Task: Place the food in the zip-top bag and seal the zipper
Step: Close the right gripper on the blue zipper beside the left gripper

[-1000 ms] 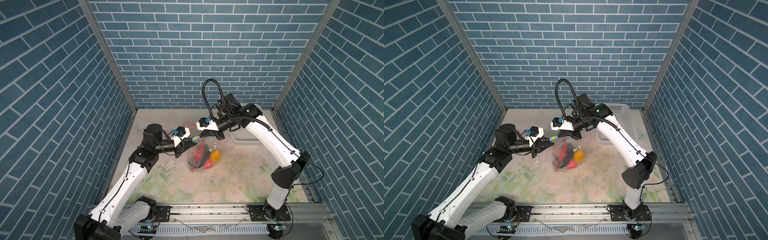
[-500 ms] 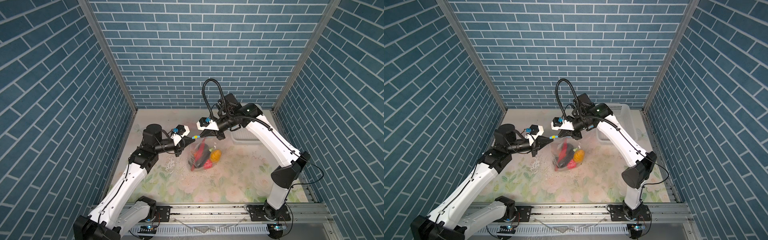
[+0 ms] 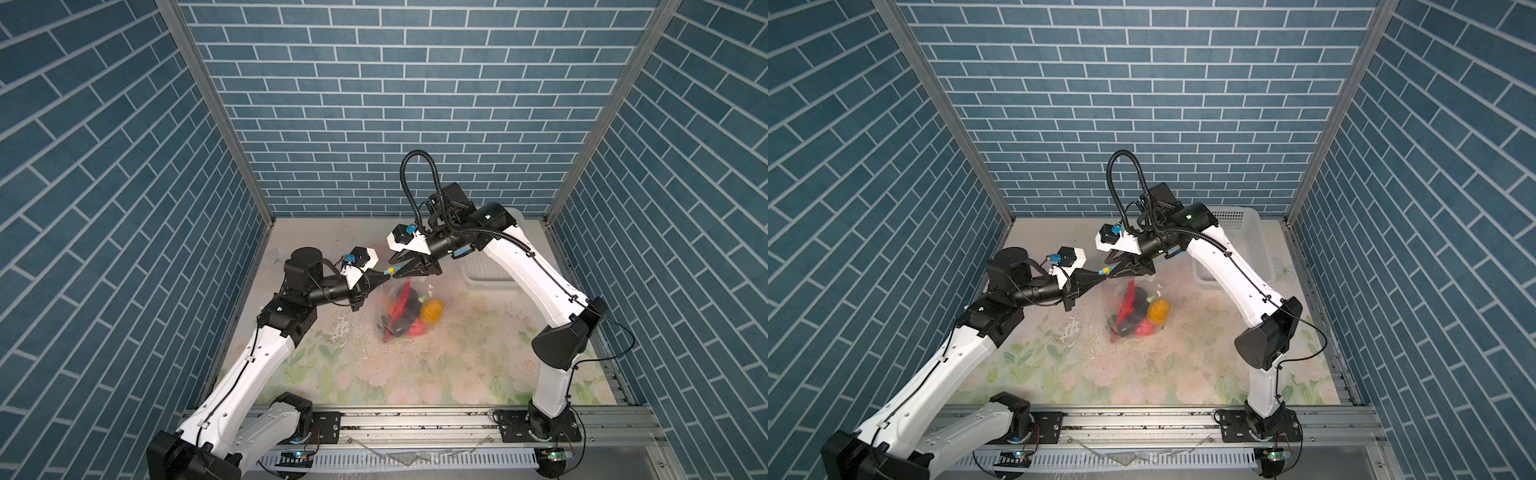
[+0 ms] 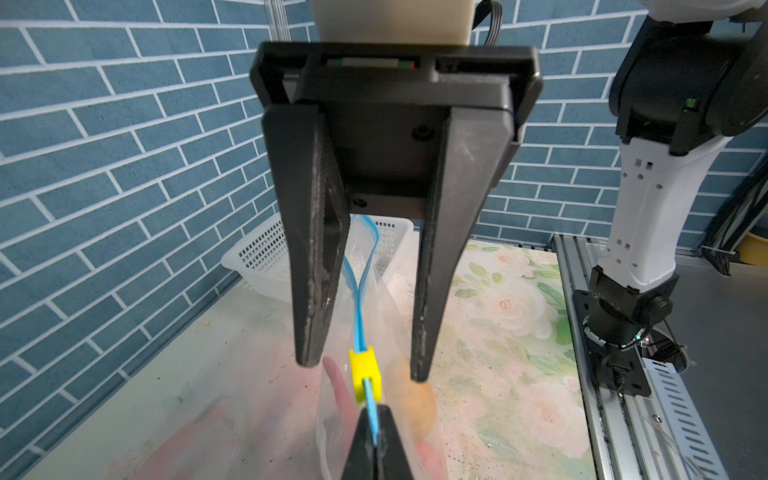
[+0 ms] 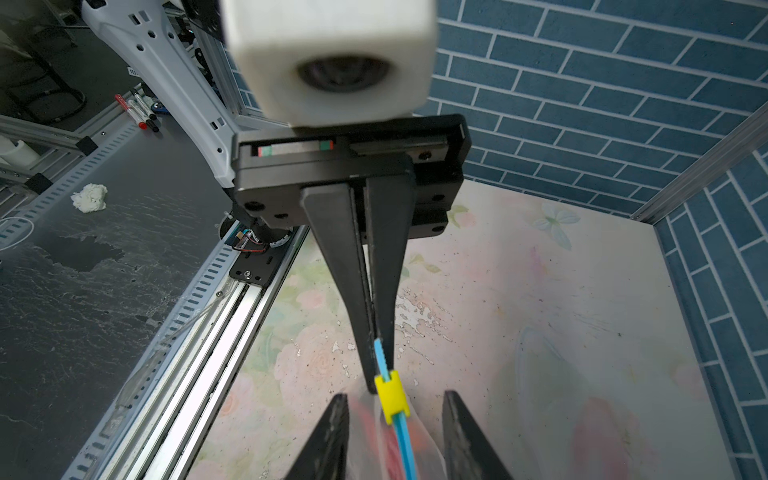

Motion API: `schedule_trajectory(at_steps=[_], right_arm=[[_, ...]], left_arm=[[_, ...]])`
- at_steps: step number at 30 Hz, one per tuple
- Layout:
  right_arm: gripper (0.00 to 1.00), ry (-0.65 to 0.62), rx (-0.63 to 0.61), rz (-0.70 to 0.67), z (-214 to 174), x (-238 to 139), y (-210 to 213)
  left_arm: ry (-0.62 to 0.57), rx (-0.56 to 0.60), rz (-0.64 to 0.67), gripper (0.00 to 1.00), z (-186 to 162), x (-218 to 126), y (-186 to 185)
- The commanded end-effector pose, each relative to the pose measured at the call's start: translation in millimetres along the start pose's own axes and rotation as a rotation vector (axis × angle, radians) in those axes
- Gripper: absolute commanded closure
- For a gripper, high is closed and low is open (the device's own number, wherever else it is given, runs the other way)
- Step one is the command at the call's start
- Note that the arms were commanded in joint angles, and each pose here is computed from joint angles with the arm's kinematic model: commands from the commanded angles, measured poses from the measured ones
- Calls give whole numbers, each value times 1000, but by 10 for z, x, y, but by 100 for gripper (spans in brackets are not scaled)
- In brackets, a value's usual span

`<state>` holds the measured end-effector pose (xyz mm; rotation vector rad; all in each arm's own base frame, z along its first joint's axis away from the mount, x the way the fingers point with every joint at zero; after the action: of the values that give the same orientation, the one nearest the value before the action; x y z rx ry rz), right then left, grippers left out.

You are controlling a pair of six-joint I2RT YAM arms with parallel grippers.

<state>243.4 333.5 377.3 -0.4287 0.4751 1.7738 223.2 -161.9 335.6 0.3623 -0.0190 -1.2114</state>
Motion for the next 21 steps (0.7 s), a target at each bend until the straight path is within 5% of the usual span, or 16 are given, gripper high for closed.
schedule_trajectory(at_steps=[1, 9, 21], right_arm=[[66, -37, -18, 36, 112, -19, 68], [88, -35, -20, 45, 109, -19, 90], [100, 5, -21, 5, 81, -72, 84]], left_arm=[[-36, 32, -1, 100, 74, -14, -14], [-30, 31, 2, 100, 53, -13, -17], [-15, 31, 70, 100, -3, -22, 19]])
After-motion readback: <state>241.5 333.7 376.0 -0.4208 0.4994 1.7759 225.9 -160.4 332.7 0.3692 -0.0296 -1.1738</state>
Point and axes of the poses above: each gripper's point midway between its finger pads, its own x axis out along the fingers, its own y axis along the line the jaws close on, z = x × y, the point moved 7 cm from there along -x, back along the fingers, and after that the axes turned 13 degrees about x, right-handed, at the moved point
